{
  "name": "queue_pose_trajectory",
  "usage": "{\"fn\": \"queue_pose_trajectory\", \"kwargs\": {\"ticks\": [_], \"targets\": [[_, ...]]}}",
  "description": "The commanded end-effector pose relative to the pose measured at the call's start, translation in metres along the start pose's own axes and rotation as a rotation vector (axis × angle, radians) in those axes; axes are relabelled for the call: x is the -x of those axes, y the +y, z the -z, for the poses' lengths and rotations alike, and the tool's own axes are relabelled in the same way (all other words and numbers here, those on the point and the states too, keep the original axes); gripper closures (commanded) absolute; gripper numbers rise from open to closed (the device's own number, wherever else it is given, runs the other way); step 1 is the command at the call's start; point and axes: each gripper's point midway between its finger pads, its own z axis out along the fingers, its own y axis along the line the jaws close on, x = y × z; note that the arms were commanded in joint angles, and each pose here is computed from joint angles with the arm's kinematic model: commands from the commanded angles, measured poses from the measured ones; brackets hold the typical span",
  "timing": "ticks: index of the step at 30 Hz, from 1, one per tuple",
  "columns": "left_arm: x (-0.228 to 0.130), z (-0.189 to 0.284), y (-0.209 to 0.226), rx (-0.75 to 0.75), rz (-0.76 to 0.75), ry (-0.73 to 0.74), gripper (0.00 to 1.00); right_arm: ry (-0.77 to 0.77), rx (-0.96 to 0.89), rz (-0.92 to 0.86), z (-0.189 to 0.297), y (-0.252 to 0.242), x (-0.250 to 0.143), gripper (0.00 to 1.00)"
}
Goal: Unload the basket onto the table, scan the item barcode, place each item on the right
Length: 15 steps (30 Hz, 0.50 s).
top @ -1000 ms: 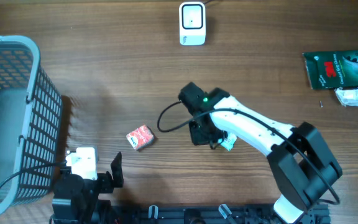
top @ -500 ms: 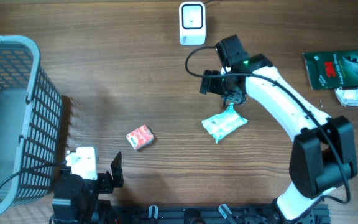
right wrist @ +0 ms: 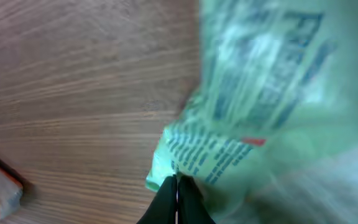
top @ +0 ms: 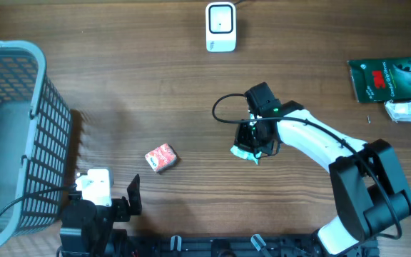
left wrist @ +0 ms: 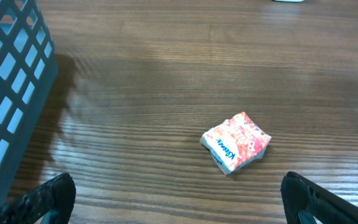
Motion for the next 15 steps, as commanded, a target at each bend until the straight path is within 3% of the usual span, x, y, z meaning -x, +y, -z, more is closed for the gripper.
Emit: {"fn": "queue_pose_trajectory", "kwargs": {"ticks": [1,3,4,7,8,9,10,11,15], "targets": [[0.0,-0.001,0.0,0.001,0.008,-0.002,0.0,0.01,0.14,0.143,0.013,0.036,0.004,0.96],[0.0,-0.001,0.0,0.001,0.008,-0.002,0.0,-0.046,0.184,0.186,0.058,0.065,0.014,0.95],[0.0,-0.001,0.0,0.001,0.008,-0.002,0.0,-0.088,0.165,0.182,0.082,0.068,0.016,0.91],[0.0,-0.001,0.0,0.001,0.008,-0.002,0.0,-0.207,-0.084,-0.108,0.131,0.009,0.005,0.61],[0.0,-0.001,0.0,0.001,0.008,-0.002,0.0,-0.23,-0.15,-0.18,0.137,-0.008,0.0,0.39],[0.0,-0.001,0.0,0.001,0.008,-0.002,0.0,-0.251,-0.199,-0.212,0.141,-0.021,-0.004,0.27],[0.0,-0.001,0.0,0.001,0.008,-0.002,0.0,-0.26,-0.242,-0.222,0.139,-0.035,-0.007,0.05],[0.0,-0.001,0.0,0.001,0.008,-0.002,0.0,-0.241,-0.245,-0.218,0.129,-0.042,-0.009,0.01],[0.0,-0.001,0.0,0.001,0.008,-0.002,0.0,-0.305,-0.17,-0.189,0.085,-0.059,0.018,0.0]]}}
